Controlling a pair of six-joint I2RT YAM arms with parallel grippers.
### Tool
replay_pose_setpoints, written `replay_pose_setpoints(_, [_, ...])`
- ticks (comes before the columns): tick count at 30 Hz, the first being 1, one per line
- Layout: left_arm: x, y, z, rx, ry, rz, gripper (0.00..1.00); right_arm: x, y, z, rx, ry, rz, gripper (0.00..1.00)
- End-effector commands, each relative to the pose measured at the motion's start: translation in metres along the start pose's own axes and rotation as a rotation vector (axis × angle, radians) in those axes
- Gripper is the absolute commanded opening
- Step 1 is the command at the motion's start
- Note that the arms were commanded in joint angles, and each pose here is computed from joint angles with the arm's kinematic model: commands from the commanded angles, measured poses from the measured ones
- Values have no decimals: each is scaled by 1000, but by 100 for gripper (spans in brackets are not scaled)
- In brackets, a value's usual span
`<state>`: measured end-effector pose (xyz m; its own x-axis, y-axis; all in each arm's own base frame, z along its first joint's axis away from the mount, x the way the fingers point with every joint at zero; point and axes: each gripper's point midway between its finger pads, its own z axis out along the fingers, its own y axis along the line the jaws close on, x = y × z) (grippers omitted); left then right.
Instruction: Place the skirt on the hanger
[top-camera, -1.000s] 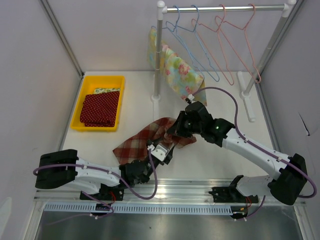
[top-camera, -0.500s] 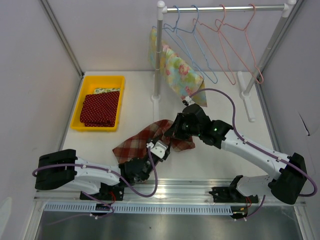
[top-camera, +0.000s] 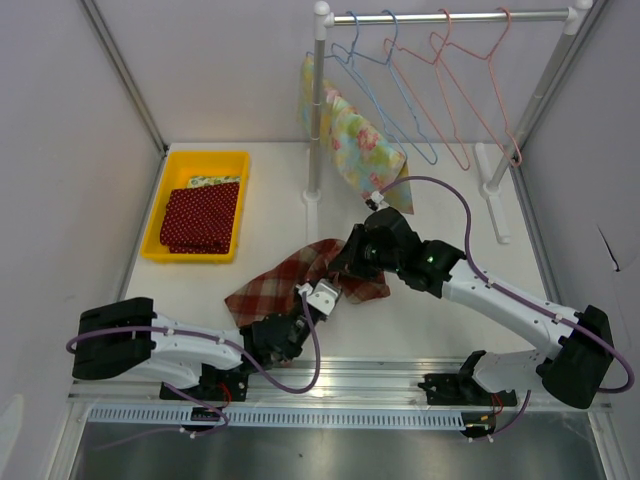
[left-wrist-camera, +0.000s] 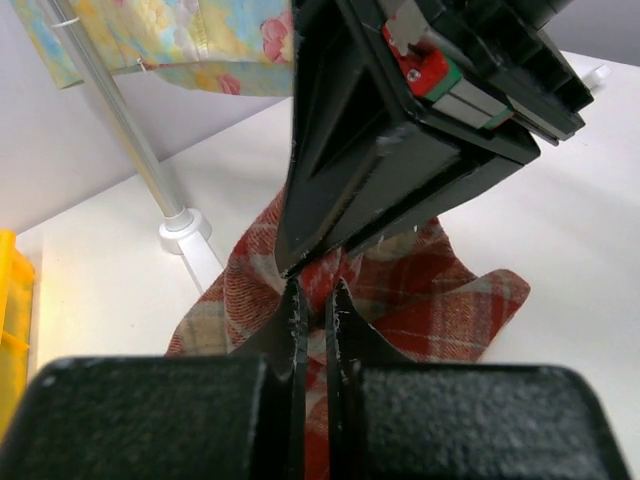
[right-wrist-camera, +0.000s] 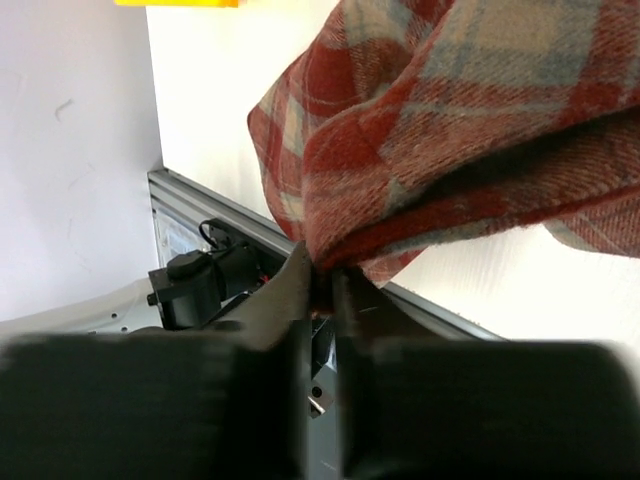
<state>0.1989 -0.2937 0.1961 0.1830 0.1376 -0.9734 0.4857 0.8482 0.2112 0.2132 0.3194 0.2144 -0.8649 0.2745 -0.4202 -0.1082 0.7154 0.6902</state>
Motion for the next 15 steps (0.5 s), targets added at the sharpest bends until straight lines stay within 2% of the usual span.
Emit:
replay_pose_setpoints(1, [-29, 6, 8, -31, -54, -83, 0, -8, 5, -1, -11, -36, -22, 21])
replay_pose_setpoints(2, [-27, 8, 8, -39, -48, -86, 0, -8, 1, -2, 7, -35, -26, 31])
replay_pose_setpoints(3, [-28, 11, 8, -45, -45, -110, 0, -14, -5, -4, 34, -70, -31, 50])
replay_pose_setpoints(5, [-20, 16, 8, -54, -16, -109, 0, -19, -16, -8, 69, -87, -38, 62])
replay_pose_setpoints(7, [-16, 20, 6, -56, -2, -135, 0, -26, -27, -18, 93, -127, -30, 71])
replay_pose_setpoints(10, [-14, 26, 6, -65, 6, -160, 0, -34, -41, -35, 111, -181, -11, 72])
replay_pose_setpoints(11, [-12, 26, 5, -61, 16, -155, 0, -32, -60, -34, 151, -180, 8, 72])
replay_pose_setpoints(14, [-10, 25, 6, -55, 30, -155, 0, -20, -97, -38, 198, -178, 63, 64])
replay_pose_setpoints(15, [-10, 26, 7, -56, 33, -155, 0, -15, -106, -38, 209, -176, 77, 58])
